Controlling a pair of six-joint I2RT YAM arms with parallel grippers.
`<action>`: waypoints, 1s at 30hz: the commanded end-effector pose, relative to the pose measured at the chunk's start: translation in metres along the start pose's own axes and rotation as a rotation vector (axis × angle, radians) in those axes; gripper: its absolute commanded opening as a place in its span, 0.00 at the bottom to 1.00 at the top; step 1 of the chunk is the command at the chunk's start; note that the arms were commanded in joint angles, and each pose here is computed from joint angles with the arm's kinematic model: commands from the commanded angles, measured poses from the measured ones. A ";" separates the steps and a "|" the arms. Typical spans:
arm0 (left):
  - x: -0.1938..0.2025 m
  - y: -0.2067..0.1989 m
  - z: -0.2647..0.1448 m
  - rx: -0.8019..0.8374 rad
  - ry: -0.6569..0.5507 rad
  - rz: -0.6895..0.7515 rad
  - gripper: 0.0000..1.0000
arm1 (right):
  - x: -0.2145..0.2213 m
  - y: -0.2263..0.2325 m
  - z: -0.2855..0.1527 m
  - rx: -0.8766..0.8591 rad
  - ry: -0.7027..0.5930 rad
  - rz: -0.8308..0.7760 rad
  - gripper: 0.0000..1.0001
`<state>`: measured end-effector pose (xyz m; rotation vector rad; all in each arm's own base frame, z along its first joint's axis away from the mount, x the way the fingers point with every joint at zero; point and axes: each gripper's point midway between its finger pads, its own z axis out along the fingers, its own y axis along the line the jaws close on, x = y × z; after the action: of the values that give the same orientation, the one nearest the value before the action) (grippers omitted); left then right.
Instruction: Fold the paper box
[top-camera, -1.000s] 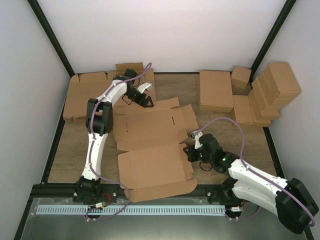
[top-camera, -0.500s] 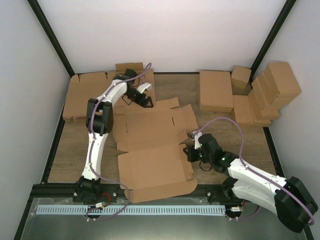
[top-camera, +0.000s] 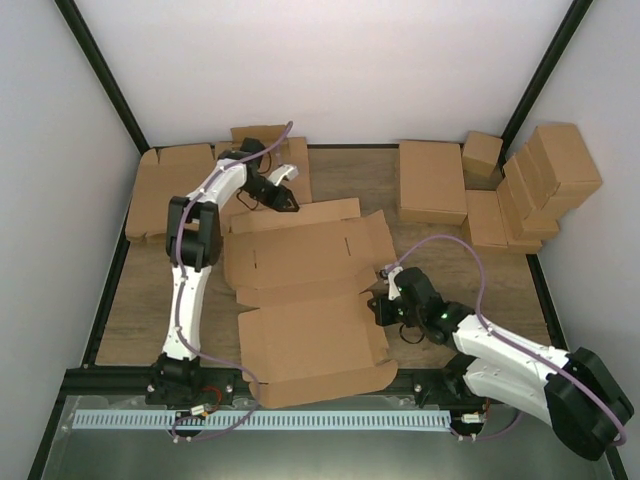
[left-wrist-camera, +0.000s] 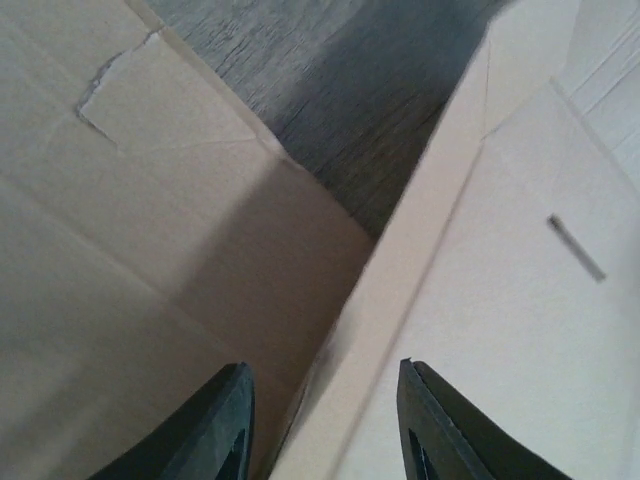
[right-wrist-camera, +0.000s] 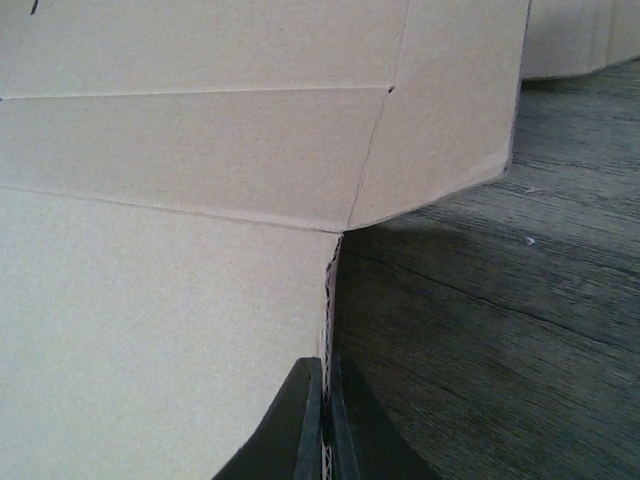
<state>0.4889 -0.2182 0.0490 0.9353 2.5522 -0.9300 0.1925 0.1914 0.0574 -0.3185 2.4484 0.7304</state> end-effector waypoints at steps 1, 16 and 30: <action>-0.019 -0.041 -0.035 0.011 -0.073 -0.006 0.36 | -0.025 0.008 -0.003 0.014 -0.058 -0.021 0.01; -0.004 -0.095 -0.076 -0.267 -0.144 0.077 0.04 | -0.075 0.016 -0.019 0.090 -0.151 -0.049 0.62; -0.028 -0.031 -0.060 -0.349 -0.145 0.031 0.94 | -0.101 0.063 -0.028 -0.082 -0.139 -0.040 0.74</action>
<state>0.4613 -0.2214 0.1334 0.7824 2.4547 -0.5308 0.2441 0.2127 0.1441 -0.2883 2.2888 0.6761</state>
